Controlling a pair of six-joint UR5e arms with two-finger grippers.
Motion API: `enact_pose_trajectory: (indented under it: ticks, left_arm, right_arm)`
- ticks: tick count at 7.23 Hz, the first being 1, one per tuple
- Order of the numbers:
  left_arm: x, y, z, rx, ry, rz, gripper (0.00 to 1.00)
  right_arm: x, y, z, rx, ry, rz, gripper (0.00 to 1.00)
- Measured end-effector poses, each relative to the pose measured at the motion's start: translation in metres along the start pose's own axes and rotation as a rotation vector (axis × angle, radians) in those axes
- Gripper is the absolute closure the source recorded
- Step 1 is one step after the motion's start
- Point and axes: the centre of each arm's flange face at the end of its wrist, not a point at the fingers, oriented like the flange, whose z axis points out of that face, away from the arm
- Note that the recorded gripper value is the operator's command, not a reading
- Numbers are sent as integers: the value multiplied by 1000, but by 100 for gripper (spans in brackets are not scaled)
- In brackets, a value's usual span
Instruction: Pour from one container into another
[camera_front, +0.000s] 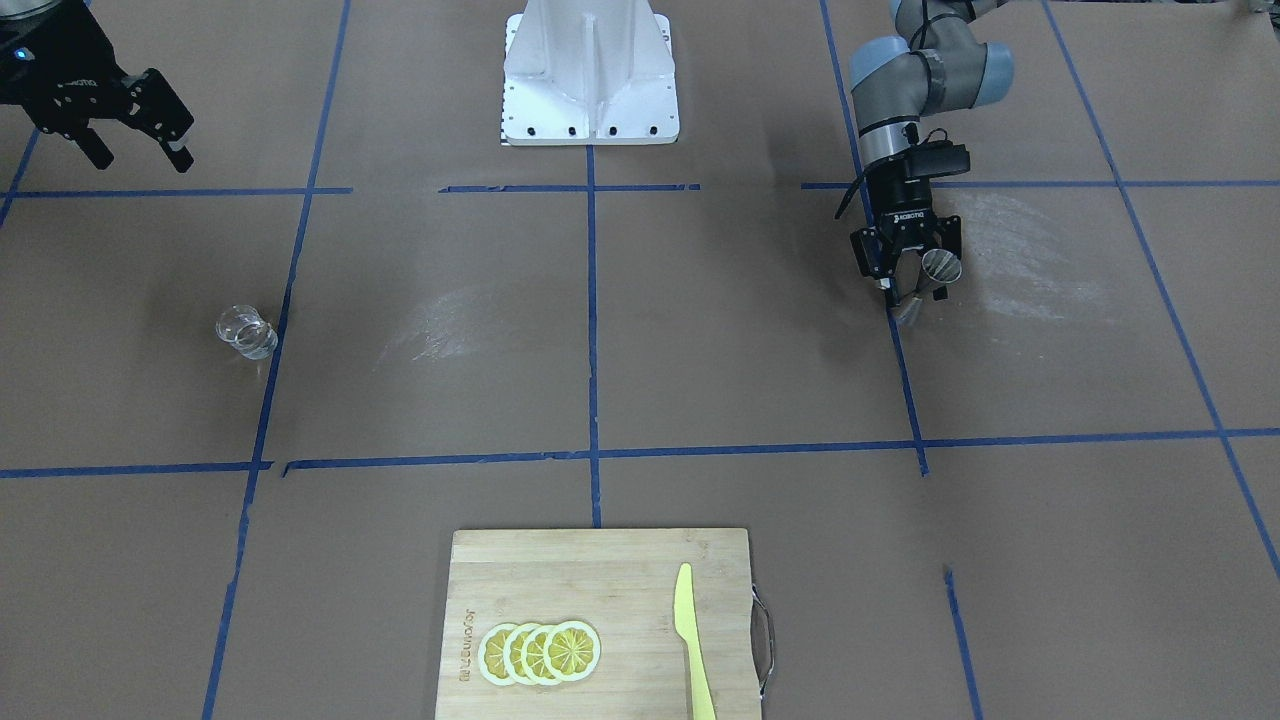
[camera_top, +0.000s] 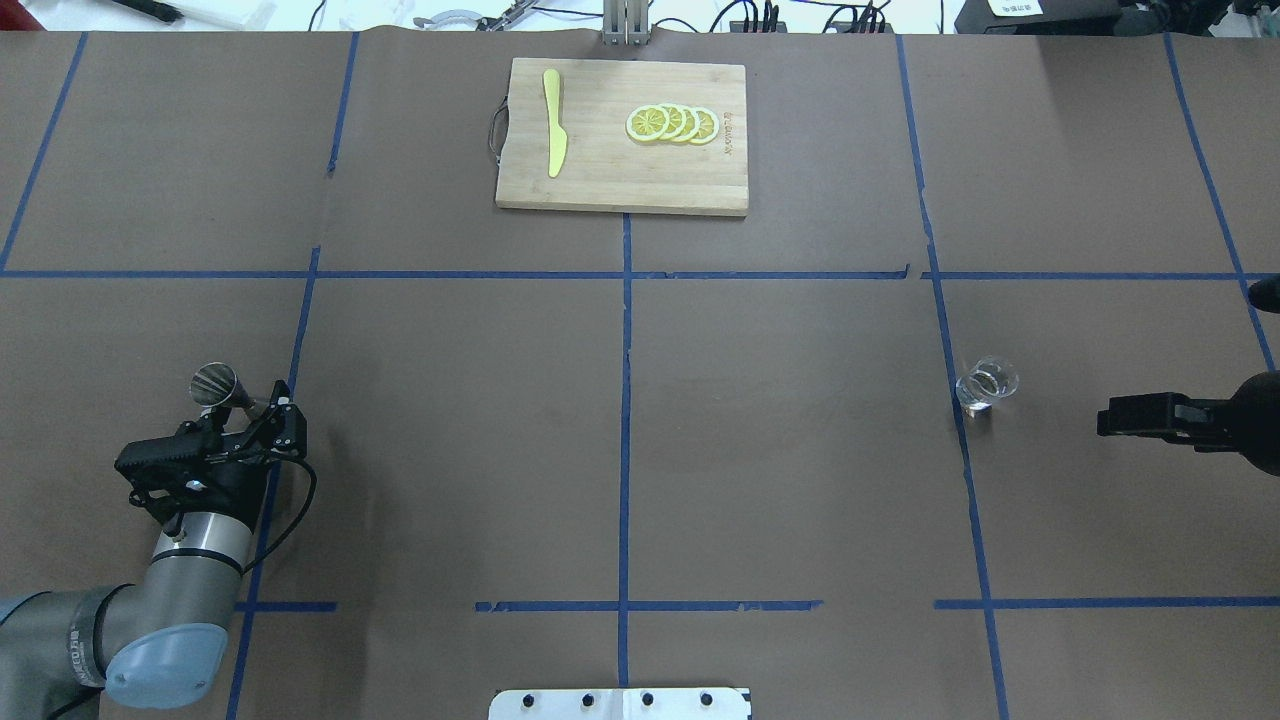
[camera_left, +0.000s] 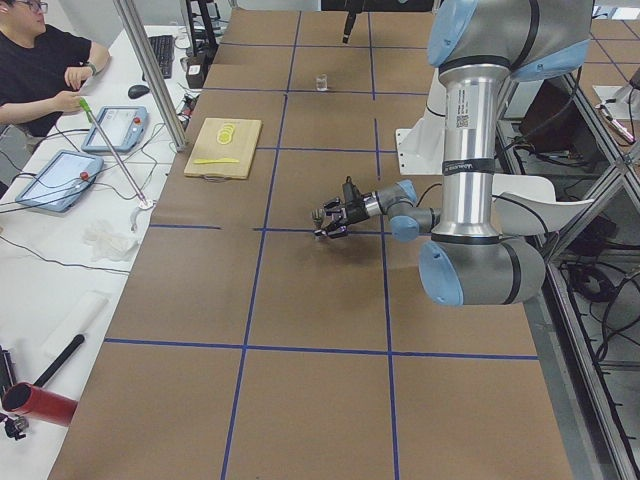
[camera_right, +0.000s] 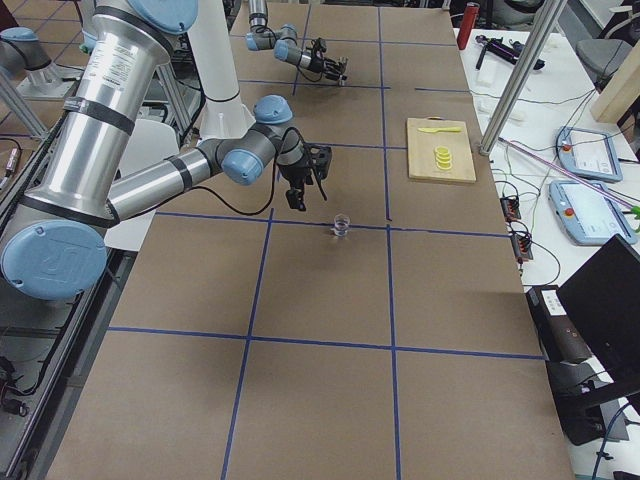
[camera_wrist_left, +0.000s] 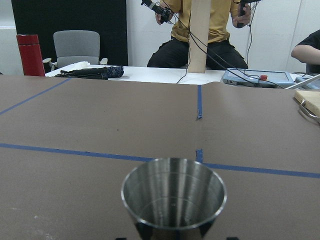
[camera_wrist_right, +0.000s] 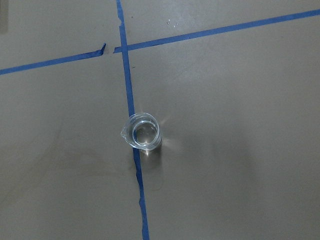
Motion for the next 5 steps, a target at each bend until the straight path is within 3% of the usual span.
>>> enact_pose_trajectory:
  ticks: [5]
  left_arm:
    - [-2,-8,10,19,-16,12,39]
  right_arm:
    - [-1,0,0,-4,-2,0,0]
